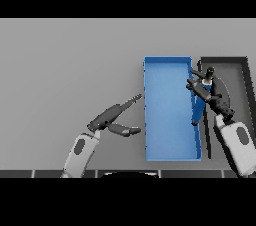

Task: Pick up the blue pipe and place it into the blue bin.

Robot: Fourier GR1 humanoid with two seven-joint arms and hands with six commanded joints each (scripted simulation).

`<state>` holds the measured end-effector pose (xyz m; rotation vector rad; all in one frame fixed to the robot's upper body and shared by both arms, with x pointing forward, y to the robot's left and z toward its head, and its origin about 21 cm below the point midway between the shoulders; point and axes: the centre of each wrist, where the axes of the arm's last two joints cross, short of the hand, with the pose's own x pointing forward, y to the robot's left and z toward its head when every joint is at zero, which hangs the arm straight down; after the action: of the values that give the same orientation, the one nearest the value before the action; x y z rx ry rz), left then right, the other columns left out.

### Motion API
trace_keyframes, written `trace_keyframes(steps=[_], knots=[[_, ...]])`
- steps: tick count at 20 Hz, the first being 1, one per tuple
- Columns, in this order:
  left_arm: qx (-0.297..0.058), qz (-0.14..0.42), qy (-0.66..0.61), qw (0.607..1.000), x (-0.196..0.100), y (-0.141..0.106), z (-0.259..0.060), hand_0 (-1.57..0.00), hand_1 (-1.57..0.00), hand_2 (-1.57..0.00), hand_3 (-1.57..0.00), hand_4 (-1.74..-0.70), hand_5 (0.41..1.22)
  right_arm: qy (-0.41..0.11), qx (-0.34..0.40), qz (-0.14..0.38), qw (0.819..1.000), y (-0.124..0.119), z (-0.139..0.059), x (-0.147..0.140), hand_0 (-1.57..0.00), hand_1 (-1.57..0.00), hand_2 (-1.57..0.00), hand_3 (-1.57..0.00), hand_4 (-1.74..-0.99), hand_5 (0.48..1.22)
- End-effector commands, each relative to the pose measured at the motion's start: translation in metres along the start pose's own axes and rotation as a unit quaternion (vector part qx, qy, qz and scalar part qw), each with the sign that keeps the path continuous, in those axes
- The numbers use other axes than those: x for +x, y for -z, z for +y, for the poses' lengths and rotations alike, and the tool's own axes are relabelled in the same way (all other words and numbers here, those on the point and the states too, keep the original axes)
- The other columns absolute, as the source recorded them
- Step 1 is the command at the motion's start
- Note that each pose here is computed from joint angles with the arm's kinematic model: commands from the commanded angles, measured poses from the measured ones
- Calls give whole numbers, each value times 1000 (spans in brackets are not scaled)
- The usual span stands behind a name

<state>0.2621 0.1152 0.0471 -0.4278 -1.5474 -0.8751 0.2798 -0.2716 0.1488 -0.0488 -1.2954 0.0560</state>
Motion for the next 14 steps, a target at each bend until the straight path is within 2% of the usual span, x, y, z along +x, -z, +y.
trace_keyframes(steps=[1, 3, 4, 5, 7, 8, 9, 10, 11, 13, 14], knots=[[-3, -1, 0, 1000, -2, -1, -2, 1, 1, 1, 1, -886, 420, -12, -11, 17, 1000, 0, -1, -5, -1571, -1571, -1571, -1127, -1741, 1221], [-2, 1, 1, 1000, -3, 0, -1, 1, 1, 1, 1, -883, 421, -26, -29, 2, 999, 3, 3, -11, -1571, -1571, -1571, -908, -1741, 1221], [-3, 1, 1, 1000, -3, 0, 0, 1, 1, 1, 1, -883, 421, -33, -40, 6, 999, 6, 5, -12, -1571, -1548, -1571, -847, -1741, 1221], [-4, -2, 0, 1000, -3, -1, 0, 1, 1, 1, 1, -882, 421, -38, -47, 4, 998, 10, 6, -16, -1465, -1336, -1339, -788, -1678, 1221], [-3, -6, 2, 1000, -2, -3, 0, 1, 1, 1, 1, -878, 422, -55, -54, 24, 997, 14, 6, -19, -937, -855, -856, -504, -1503, 1221], [-1, -2, 4, 1000, -1, 0, 1, 1, 1, 1, 1, -878, 425, -63, -52, 76, 994, 15, 6, -26, -750, -684, -685, -403, -1413, 1221], [0, 0, 5, 1000, 0, 0, 2, 1, 1, 1, 1, -878, 427, -76, -42, 96, 992, 17, 5, -28, -599, -547, -548, -322, -1337, 1221], [0, -3, 3, 1000, 0, 0, 1, 1, 1, 1, 1, -878, 428, -91, -30, 118, 988, 17, 3, -34, -479, -437, -438, -258, -1275, 1186], [0, -3, 2, 1000, 0, 0, 1, 1, 1, 1, 1, -879, 430, -114, -17, 142, 983, 17, 2, -40, -383, -350, -350, -206, -1219, 1137], [-1, -1, -1, 1000, -1, -1, -1, 1, 1, 1, 1, -884, 429, -180, 11, 156, 971, 15, 4, -36, -245, -223, -224, -131, -1142, 1030], [-1, -1, -2, 1000, -1, 0, -2, 1, 1, 1, 1, -886, 428, -191, 15, 167, 967, 17, 2, -36, -196, -179, -179, -105, -1110, 979]])
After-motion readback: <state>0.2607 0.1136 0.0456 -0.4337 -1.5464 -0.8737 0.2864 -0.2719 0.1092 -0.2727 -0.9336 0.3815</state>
